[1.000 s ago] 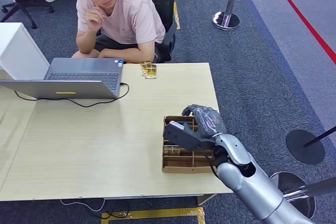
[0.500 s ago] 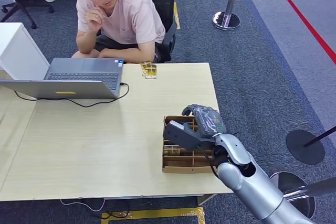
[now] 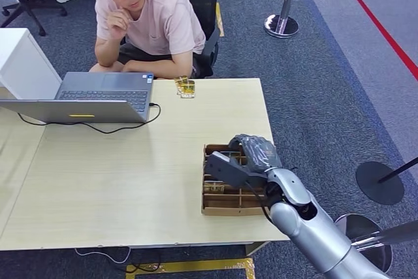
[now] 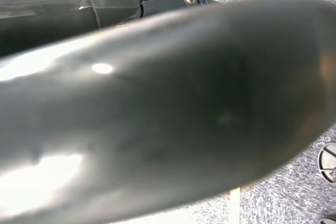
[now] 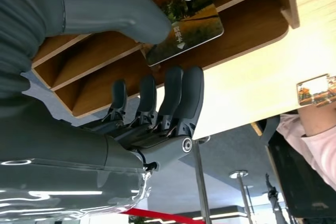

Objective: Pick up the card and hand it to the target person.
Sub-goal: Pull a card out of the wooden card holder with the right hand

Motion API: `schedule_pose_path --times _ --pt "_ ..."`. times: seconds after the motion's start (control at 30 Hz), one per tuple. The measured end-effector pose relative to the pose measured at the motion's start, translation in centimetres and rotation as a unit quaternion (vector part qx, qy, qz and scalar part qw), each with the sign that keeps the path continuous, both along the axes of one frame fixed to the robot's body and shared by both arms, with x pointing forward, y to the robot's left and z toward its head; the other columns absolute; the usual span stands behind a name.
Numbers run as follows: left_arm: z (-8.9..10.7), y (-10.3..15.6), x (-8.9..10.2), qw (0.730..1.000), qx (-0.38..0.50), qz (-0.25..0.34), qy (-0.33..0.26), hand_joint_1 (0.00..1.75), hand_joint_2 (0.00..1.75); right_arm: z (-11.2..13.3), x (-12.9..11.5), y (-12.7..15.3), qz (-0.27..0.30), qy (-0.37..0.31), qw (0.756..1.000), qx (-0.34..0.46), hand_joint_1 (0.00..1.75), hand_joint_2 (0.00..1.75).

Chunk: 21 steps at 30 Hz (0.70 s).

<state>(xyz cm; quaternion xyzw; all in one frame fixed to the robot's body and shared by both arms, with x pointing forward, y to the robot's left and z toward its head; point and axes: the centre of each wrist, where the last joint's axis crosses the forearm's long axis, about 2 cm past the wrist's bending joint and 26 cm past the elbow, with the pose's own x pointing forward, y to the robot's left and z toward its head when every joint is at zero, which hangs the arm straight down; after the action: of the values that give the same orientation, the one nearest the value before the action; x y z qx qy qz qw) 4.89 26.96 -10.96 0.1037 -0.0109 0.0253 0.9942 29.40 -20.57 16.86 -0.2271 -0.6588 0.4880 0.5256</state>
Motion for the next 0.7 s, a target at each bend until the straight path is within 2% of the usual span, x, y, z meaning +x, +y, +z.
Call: schedule_pose_path --times 0.7 --pt "0.0 0.0 0.0 1.000 -0.001 -0.004 -0.003 0.00 0.00 -1.3 -0.1 -0.4 -0.015 0.015 1.000 -0.011 0.95 1.75"
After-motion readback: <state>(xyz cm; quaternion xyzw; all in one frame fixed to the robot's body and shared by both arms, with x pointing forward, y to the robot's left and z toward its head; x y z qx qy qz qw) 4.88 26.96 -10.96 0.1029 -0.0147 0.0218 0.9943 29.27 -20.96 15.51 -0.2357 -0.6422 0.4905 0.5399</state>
